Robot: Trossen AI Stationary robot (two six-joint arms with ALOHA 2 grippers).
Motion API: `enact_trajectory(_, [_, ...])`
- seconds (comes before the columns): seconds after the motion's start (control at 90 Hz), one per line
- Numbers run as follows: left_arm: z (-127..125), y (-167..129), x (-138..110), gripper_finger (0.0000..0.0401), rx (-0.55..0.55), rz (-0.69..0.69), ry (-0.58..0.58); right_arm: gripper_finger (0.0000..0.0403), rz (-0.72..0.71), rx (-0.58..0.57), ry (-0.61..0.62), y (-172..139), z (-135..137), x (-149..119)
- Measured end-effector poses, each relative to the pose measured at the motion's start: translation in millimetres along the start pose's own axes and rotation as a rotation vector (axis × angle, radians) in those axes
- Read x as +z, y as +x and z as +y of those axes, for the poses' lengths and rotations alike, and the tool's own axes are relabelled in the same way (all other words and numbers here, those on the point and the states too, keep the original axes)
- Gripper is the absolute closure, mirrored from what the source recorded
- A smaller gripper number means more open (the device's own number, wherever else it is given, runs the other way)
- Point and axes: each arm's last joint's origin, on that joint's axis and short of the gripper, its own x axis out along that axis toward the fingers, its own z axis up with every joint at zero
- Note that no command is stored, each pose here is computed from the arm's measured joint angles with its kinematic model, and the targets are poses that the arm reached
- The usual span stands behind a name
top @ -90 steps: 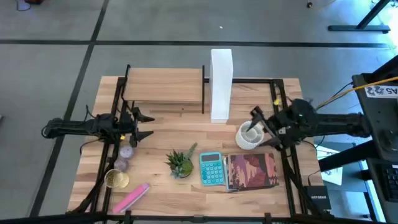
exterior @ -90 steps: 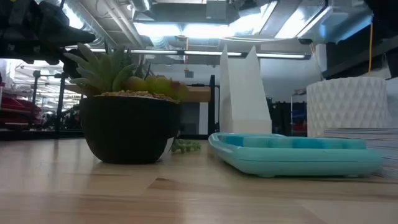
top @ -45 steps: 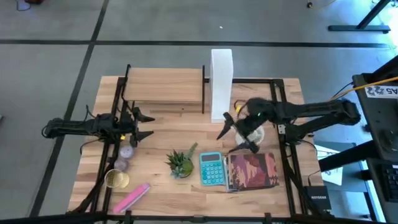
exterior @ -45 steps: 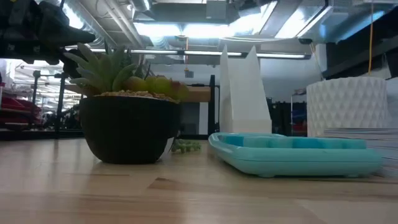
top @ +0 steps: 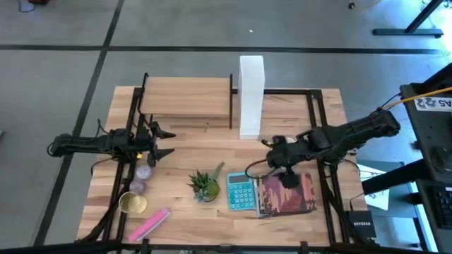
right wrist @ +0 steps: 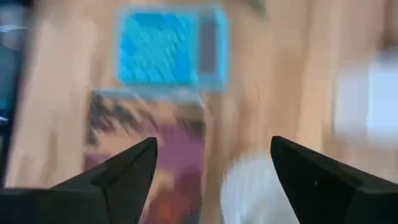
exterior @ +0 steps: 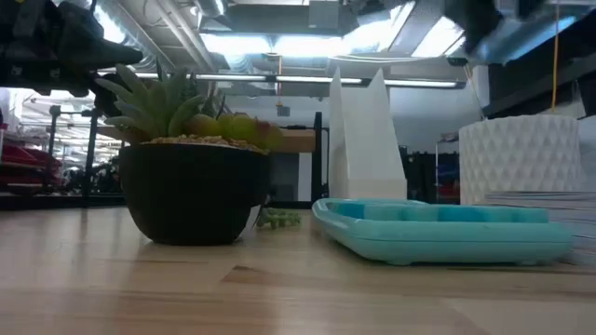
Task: Stock shelves
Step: Put the white pen organizer on the shelf
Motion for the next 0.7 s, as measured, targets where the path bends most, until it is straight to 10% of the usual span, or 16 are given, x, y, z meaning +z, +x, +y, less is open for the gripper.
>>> enact_trajectory(0.4, [0,0,0,0.0103,0.0,0.0,0.0,0.0159,0.139,-0.143,0.315,56,-9,-34])
enact_trajectory(0.7, [0,0,0,0.0103,0.0,0.0,0.0,0.0292,0.105,-0.145,0.401,69,-20,-34])
